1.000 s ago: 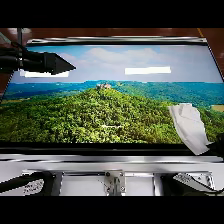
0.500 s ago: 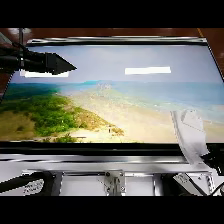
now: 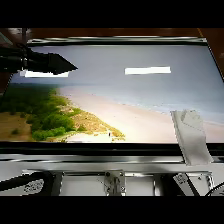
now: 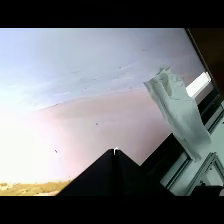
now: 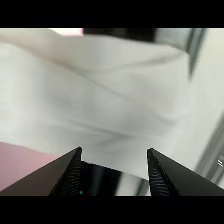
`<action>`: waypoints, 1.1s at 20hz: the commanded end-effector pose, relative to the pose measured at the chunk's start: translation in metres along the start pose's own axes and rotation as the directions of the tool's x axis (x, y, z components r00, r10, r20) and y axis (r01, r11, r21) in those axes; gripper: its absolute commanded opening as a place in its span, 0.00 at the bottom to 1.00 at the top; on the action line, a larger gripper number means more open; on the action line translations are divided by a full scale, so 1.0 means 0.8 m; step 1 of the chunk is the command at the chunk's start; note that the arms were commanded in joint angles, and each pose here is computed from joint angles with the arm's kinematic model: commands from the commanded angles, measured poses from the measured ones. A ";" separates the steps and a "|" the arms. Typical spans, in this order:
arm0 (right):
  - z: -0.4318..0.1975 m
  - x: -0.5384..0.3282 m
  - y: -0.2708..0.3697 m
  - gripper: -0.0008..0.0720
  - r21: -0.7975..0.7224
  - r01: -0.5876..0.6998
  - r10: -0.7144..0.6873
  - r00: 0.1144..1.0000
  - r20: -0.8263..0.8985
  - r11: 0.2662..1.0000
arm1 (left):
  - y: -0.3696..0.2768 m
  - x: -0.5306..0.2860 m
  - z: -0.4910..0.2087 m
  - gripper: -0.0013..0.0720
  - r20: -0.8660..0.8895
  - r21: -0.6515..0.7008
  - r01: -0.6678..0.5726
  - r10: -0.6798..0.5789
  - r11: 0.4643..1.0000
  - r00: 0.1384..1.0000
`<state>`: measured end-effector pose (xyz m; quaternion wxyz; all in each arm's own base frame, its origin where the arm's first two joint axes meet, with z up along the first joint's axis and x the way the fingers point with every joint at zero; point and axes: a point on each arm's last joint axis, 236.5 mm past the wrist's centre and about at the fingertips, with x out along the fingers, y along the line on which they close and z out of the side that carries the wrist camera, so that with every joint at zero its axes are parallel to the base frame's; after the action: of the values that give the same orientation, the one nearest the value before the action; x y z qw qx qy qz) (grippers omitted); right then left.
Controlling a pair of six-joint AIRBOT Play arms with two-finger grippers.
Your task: Fold the shirts.
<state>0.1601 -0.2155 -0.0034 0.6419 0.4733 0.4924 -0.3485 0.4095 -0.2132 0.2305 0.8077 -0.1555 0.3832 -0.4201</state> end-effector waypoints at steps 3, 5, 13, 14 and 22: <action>0.039 -0.144 0.271 0.72 -0.535 -0.338 0.514 0.829 0.221 0.775 | 0.096 0.014 -0.059 0.06 -0.193 0.126 -0.422 0.440 0.898 0.877; -0.046 -0.126 0.344 0.72 -0.725 -0.307 0.524 0.847 0.088 0.617 | 0.118 0.022 -0.075 0.07 -0.232 0.191 -0.560 0.592 0.806 0.772; -0.236 0.026 0.321 0.96 -0.919 -0.141 -0.036 0.986 -0.166 0.368 | 0.146 0.067 -0.141 1.00 -0.414 0.186 -0.603 0.618 0.776 0.668; -0.237 0.028 0.322 0.96 -0.920 -0.139 -0.041 0.985 -0.165 0.366 | 0.148 0.066 -0.140 1.00 -0.414 0.183 -0.605 0.619 0.775 0.668; -0.239 0.028 0.322 0.96 -0.919 -0.143 -0.040 0.985 -0.169 0.366 | 0.157 0.072 -0.143 1.00 -0.406 0.180 -0.607 0.621 0.774 0.671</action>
<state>0.3457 0.0442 0.0316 0.7683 0.0761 0.6337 0.0473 0.4114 -0.1772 0.0594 0.7921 0.0942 0.5824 -0.1566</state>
